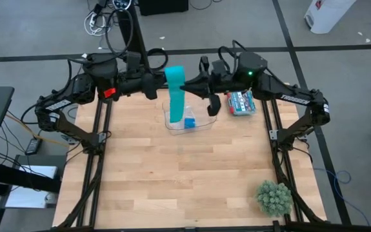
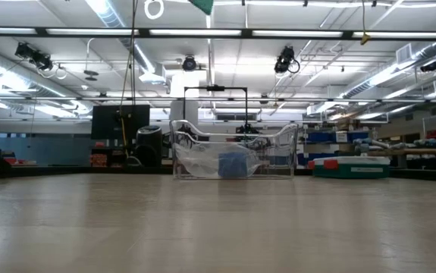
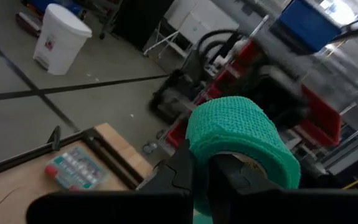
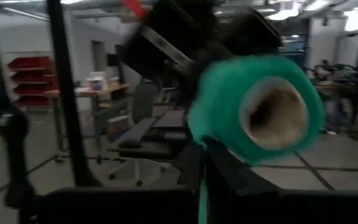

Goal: Roll bandage
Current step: Roll the sky blue bandage

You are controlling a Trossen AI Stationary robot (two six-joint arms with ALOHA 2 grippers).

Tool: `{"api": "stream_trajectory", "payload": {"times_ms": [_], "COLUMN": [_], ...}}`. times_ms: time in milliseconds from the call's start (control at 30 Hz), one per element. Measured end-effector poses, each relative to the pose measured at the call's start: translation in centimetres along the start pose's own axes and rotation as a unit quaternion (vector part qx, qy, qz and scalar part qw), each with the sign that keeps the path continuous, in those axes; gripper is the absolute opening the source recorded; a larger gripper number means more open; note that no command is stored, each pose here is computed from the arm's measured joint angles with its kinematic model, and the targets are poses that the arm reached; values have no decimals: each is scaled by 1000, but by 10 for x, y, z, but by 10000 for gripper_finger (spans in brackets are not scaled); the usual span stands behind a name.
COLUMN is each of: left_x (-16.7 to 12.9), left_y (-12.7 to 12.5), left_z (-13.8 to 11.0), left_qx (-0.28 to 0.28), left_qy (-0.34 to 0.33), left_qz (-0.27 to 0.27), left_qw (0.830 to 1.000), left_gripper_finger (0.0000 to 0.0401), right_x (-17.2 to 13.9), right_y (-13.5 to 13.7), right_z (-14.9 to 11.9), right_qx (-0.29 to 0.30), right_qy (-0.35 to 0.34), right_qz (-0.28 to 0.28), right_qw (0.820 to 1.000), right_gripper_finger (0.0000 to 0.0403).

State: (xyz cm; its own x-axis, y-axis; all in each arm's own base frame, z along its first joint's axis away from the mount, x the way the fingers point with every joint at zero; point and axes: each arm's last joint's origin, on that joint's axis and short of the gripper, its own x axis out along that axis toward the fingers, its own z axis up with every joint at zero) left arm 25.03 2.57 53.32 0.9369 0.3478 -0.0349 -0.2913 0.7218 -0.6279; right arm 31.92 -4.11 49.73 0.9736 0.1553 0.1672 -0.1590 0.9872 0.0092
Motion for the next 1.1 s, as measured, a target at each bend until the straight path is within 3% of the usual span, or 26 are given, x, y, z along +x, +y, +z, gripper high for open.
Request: {"api": "stream_trajectory", "payload": {"times_ms": [333,500,733,933,1100], "left_x": [1,1,1,0,0], "left_y": [4,2,0,-3,-2], "left_z": [1,3,6,5,4], "left_qx": [1,-3,-10,-12,-9], "left_qy": [2,-9,-22,-20,-13], "left_qz": [10,0,-10,-24,-21], "left_qw": [1000,1000,1000,999,1000], "left_gripper_finger": [27,27,27,27,27], "right_x": [-10,-9,-13,-12,-14], "right_y": [36,43,20,-9,-15], "right_z": [11,3,0,-9,-13], "right_qx": [27,36,0,7,16], "right_qy": [4,46,55,69,90], "right_qz": [80,72,17,17,21], "right_qw": [996,996,998,997,996], "right_gripper_finger": [0,0,0,1,19]}}
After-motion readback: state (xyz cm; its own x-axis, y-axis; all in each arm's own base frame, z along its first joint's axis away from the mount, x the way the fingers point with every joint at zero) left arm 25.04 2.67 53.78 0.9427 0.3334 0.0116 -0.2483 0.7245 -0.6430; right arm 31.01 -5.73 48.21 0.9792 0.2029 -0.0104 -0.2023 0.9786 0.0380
